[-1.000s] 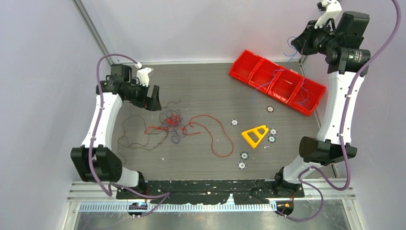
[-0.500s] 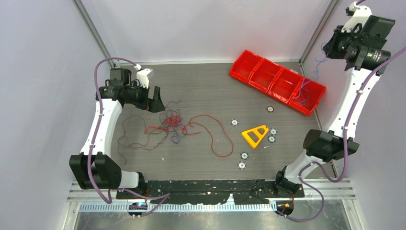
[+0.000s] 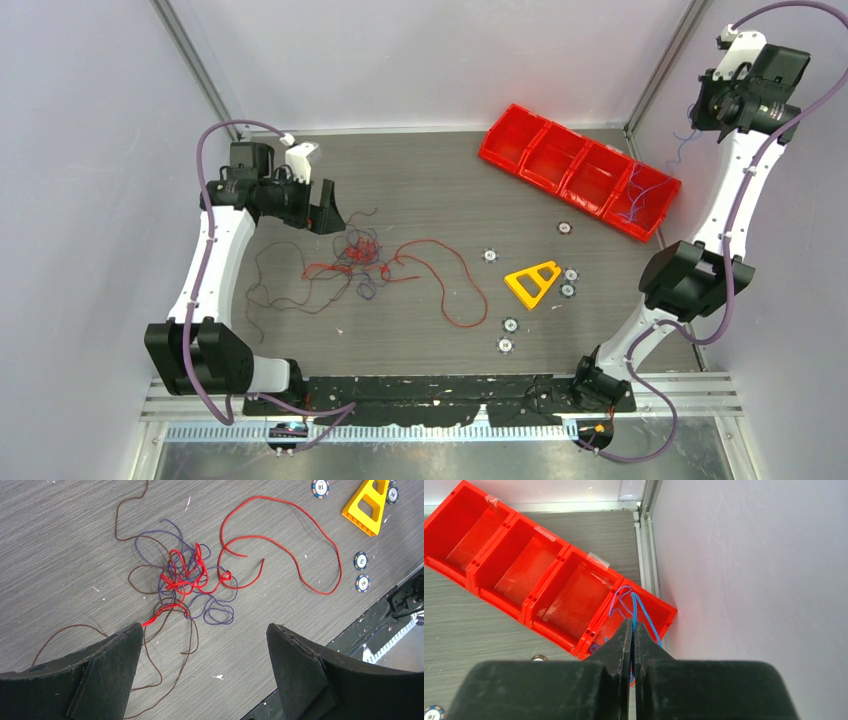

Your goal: Untangle the cables

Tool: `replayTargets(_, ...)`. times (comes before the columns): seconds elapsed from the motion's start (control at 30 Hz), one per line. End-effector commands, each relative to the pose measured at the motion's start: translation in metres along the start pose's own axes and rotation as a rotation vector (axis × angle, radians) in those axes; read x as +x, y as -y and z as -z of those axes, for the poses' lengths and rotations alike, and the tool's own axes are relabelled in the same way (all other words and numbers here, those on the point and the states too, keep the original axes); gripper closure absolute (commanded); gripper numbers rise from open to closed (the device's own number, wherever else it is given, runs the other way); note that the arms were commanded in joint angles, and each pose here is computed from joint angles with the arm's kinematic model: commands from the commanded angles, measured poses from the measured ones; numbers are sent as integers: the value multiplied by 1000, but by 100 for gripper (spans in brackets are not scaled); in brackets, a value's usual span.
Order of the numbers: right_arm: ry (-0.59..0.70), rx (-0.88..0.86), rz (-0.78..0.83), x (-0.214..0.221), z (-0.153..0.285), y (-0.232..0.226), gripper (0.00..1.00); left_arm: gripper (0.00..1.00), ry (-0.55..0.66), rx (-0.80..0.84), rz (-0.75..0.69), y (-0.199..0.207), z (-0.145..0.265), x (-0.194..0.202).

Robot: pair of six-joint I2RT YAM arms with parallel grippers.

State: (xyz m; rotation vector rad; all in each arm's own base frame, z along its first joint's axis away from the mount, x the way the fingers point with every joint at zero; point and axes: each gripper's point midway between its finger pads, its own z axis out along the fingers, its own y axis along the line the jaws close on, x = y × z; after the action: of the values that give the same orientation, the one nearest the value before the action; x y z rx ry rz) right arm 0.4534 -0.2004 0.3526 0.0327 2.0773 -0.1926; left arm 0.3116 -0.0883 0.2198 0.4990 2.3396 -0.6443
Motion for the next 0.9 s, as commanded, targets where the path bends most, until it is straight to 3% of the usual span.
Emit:
replayTargets(0.0, 113, 104, 65, -31, 9, 29, 95, 4, 41, 6, -21, 6, 5, -8)
replayTargets(0.23, 155, 150, 83, -45, 7, 53, 95, 4, 24, -2, -10, 5, 6, -3)
replayTargets(0.37, 119, 110, 98, -29, -6, 49, 95, 4, 19, -3, 2, 5, 5, -1)
replayTargets(0.87, -253, -128, 19, 130, -94, -4, 95, 4, -36, -8, 39, 6, 5, 16)
